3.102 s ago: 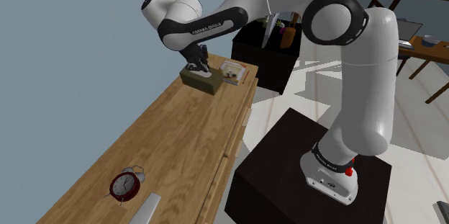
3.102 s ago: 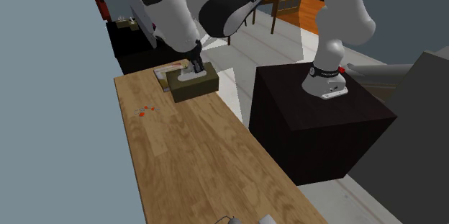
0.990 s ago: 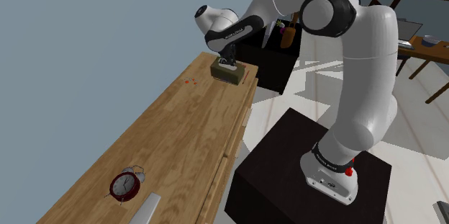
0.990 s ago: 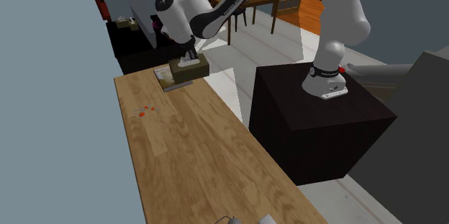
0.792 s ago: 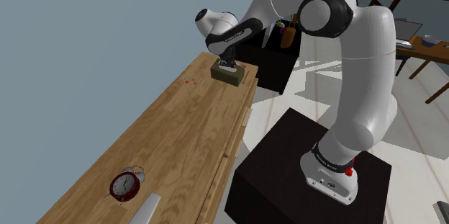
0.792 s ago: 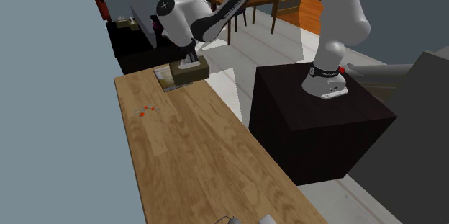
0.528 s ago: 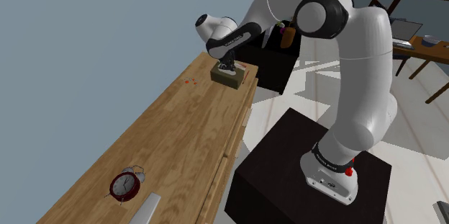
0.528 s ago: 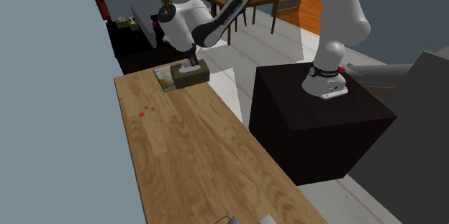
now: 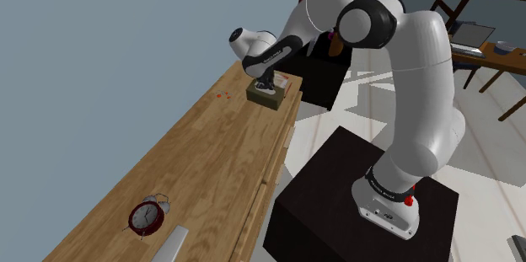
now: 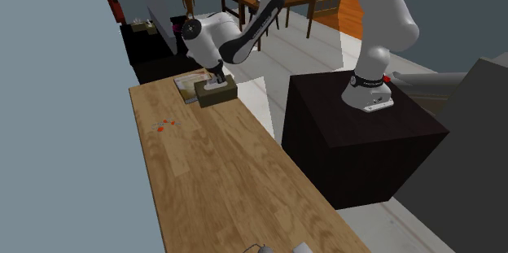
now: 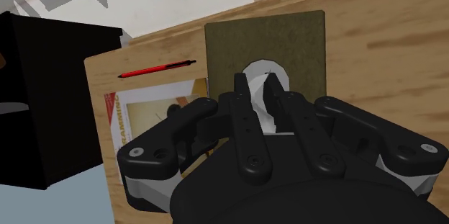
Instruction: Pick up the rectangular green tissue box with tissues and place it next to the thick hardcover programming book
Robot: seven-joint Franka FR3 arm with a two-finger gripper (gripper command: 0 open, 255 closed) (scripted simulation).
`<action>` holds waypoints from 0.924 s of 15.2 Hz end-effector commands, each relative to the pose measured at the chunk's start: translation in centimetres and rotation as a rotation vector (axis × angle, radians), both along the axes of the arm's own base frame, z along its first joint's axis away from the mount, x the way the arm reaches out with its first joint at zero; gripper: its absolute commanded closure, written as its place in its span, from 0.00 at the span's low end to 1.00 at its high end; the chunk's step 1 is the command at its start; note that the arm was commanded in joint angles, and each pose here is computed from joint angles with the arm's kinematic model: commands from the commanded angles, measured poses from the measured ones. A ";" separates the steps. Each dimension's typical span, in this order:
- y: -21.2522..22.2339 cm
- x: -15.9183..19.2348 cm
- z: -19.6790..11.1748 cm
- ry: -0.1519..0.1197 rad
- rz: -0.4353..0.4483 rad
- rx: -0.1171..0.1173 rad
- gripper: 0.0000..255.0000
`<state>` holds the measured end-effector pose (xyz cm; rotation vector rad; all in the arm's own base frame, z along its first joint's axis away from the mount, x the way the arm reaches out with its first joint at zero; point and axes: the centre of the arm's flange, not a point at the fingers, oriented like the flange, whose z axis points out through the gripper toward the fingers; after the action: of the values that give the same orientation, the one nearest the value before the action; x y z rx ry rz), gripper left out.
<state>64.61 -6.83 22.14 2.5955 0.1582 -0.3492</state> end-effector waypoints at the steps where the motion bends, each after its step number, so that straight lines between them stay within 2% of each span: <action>1: 0.0 0.0 -1.1 0.000 0.000 0.000 1.00; 10: 0.0 0.0 -5.9 0.000 0.000 0.000 1.00; 14: 0.0 0.0 -6.0 0.000 0.000 0.000 1.00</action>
<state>64.64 -6.85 16.13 2.5956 0.1581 -0.3492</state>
